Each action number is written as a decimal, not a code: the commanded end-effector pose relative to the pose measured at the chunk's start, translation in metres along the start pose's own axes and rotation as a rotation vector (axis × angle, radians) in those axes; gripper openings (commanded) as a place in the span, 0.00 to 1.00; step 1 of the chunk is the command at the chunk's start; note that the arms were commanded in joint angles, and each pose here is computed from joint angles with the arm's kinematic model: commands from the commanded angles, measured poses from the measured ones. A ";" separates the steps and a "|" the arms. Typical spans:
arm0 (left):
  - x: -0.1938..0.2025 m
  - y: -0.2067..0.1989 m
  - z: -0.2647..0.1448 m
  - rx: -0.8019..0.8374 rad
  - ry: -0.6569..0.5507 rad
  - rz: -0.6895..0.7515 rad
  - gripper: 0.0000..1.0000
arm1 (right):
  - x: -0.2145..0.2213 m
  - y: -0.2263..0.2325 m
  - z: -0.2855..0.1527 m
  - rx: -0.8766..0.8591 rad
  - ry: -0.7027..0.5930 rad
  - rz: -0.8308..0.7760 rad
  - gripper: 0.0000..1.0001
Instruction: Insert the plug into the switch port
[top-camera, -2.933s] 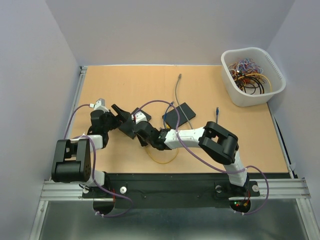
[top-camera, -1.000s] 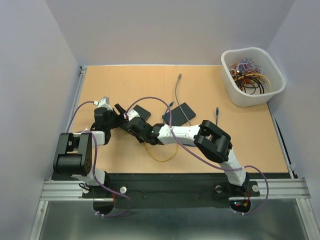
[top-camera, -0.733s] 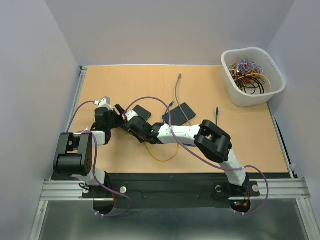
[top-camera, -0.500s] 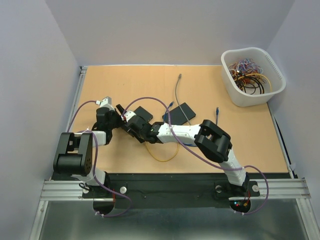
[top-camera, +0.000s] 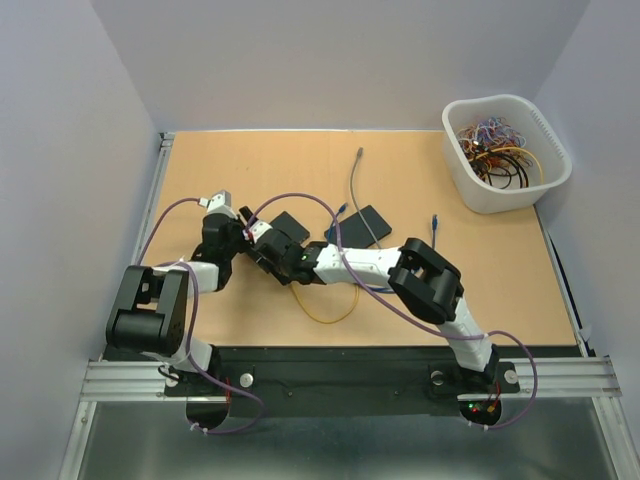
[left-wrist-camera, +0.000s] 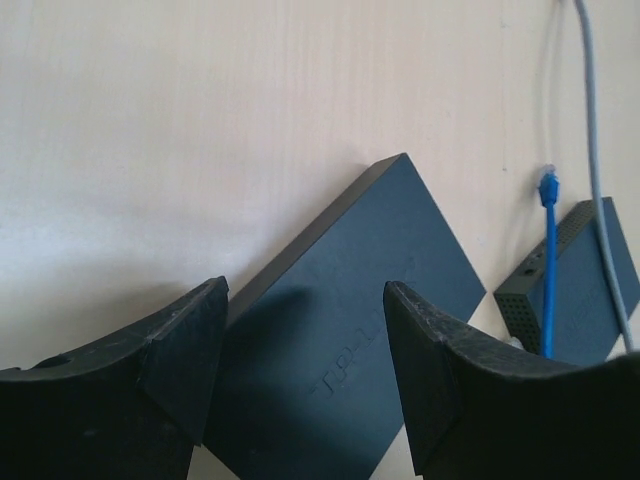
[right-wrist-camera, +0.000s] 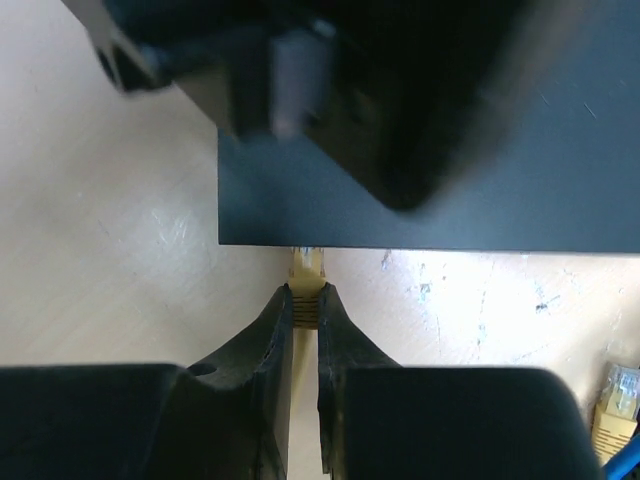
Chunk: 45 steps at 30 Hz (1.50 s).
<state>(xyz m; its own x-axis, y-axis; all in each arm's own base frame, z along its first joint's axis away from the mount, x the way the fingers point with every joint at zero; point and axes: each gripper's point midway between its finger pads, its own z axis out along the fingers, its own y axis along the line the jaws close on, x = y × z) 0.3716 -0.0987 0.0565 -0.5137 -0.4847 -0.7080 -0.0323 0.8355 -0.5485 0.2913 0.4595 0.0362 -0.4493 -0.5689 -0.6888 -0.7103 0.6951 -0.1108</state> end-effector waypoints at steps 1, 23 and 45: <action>0.073 -0.052 -0.031 0.177 0.255 -0.054 0.72 | -0.045 0.004 -0.005 -0.064 -0.176 0.002 0.01; 0.070 -0.062 -0.068 0.149 0.180 -0.020 0.75 | 0.030 -0.021 -0.029 -0.026 -0.086 -0.104 0.00; -0.011 -0.041 -0.033 0.107 -0.046 0.031 0.79 | 0.051 -0.016 -0.023 -0.063 -0.071 -0.139 0.00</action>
<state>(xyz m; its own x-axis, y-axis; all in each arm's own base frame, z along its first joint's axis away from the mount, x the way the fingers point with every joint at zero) 0.3293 -0.1077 0.0771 -0.5161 -0.4821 -0.7079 -0.0359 0.8380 -0.5445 0.2633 0.4235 0.0337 -0.3031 -0.5816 -0.7549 -0.8039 0.5814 -0.1251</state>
